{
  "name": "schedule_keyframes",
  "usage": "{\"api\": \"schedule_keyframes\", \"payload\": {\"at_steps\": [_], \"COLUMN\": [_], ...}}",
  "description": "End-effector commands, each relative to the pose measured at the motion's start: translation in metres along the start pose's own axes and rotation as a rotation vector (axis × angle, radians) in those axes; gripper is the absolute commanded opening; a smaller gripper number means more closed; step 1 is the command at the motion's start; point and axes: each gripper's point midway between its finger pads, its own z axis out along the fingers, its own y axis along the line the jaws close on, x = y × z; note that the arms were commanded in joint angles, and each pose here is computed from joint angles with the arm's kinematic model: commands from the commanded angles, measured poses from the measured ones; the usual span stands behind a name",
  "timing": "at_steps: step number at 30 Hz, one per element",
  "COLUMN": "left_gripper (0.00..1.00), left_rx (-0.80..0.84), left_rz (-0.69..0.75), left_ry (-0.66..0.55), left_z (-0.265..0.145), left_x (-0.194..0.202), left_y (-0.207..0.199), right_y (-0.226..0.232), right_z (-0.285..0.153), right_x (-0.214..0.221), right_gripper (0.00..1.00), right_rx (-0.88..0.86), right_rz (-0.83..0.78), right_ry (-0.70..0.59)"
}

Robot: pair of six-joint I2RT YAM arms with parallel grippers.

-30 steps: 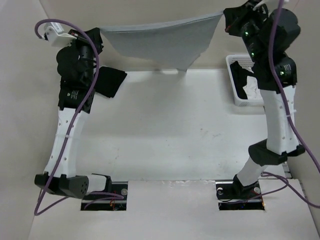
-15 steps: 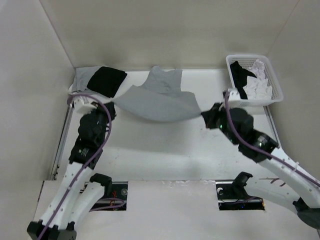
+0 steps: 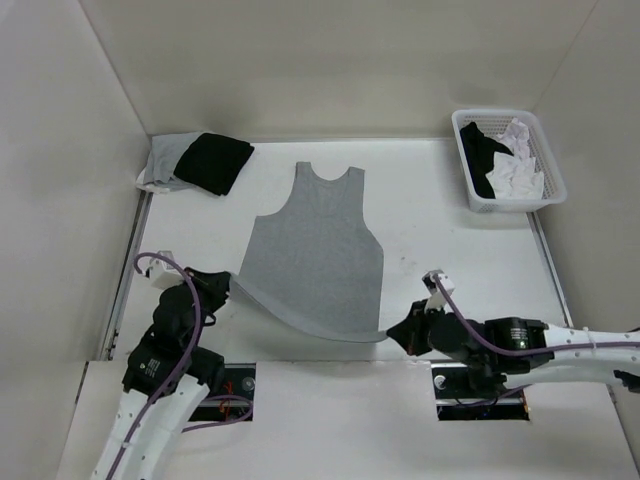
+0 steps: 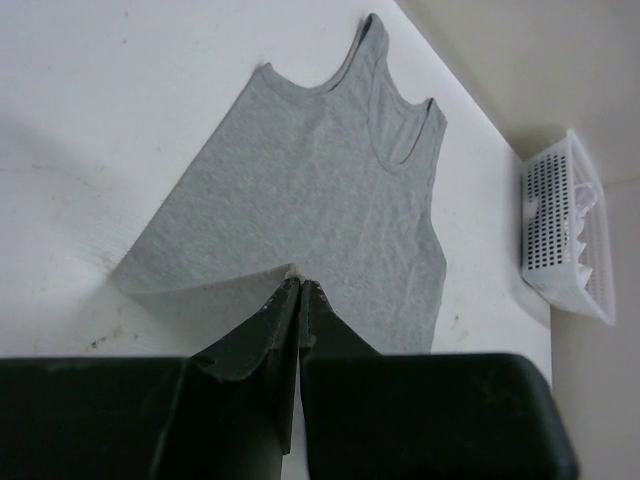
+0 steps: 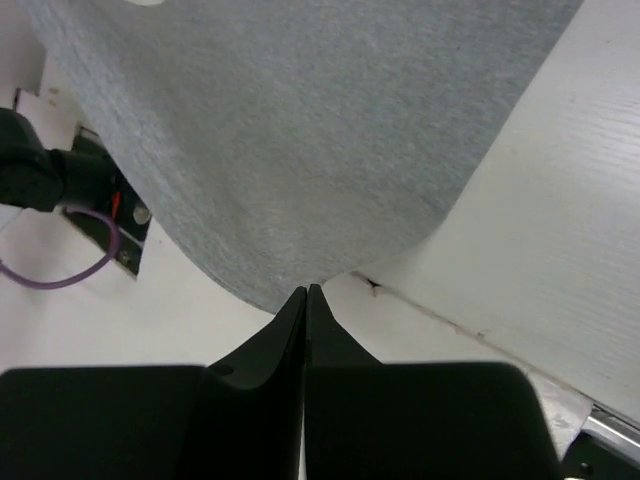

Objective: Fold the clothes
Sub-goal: Fold the tank top

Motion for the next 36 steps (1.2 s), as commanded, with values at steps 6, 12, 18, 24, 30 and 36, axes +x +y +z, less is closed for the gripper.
{"api": "schedule_keyframes", "payload": {"at_steps": [6, 12, 18, 24, 30, 36], "left_gripper": [0.01, 0.02, 0.02, 0.21, 0.37, 0.34], "left_rx": [-0.001, -0.029, -0.048, -0.089, -0.056, -0.083], "left_rz": [-0.019, -0.040, -0.005, 0.016, 0.013, -0.038], "left_ry": [-0.077, -0.159, -0.184, -0.137, -0.110, -0.104], "left_z": [0.068, 0.174, 0.288, 0.374, 0.359, 0.256], "left_x": [-0.018, -0.050, -0.078, -0.072, -0.073, -0.022], "left_y": [-0.038, -0.079, -0.123, -0.124, -0.115, -0.049], "right_y": [-0.010, -0.065, -0.114, -0.173, -0.198, -0.156], "right_z": [0.044, 0.093, 0.144, 0.211, 0.237, 0.201], "right_x": [-0.104, -0.216, -0.313, -0.380, -0.364, -0.289], "right_gripper": [0.00, 0.00, 0.00, 0.10, 0.40, 0.25], "right_rx": [0.096, 0.151, 0.204, 0.260, 0.308, 0.263], "right_rz": [0.037, 0.098, 0.131, 0.200, 0.249, 0.231], "right_ry": [-0.234, -0.371, -0.400, -0.388, -0.338, -0.357]}}
